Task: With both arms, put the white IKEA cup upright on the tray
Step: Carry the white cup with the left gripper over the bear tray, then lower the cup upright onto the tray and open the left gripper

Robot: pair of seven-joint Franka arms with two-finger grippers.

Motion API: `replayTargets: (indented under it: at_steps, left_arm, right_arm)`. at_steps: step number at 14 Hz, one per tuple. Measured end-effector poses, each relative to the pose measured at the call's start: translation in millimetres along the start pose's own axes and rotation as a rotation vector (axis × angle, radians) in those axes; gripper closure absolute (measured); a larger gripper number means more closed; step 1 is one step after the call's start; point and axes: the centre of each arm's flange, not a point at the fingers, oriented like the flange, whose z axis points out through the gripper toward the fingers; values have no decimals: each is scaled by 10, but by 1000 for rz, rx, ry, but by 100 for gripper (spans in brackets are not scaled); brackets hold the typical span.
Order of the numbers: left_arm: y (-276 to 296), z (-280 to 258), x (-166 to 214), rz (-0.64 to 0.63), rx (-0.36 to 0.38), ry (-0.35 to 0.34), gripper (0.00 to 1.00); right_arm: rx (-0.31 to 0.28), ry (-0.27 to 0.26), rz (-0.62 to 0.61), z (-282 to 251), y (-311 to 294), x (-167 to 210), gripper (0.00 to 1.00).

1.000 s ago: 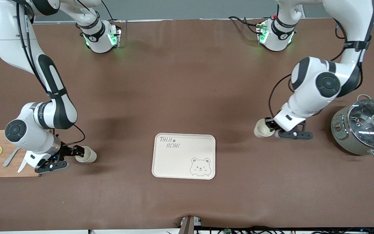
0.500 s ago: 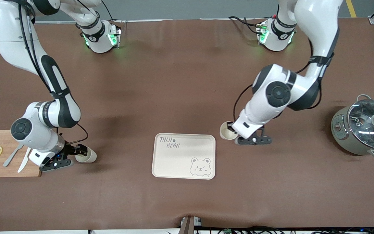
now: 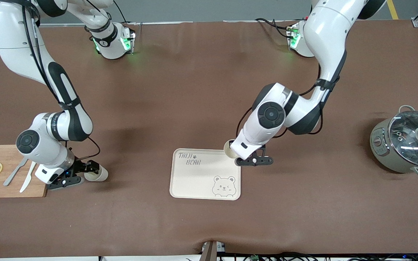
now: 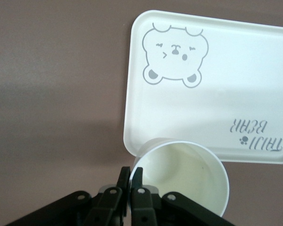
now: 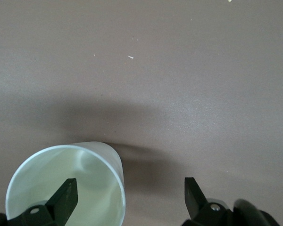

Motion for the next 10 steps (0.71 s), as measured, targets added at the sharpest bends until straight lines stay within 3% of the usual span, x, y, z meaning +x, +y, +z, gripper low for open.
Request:
replayTargets:
  at_steps: [5, 7, 8, 10]
  left_arm:
    - [169, 332, 103, 21, 31, 87, 95]
    - [234, 407, 110, 24, 12, 115, 95]
    - [251, 448, 129, 19, -4, 134, 95]
    - [288, 577, 136, 10, -28, 158, 95]
  right_arm:
    - [1, 4, -3, -3, -17, 8, 4]
    - [2, 4, -6, -3, -34, 12, 22]
    - [2, 4, -7, -2, -41, 13, 22]
    - [2, 4, -7, -2, -44, 14, 34]
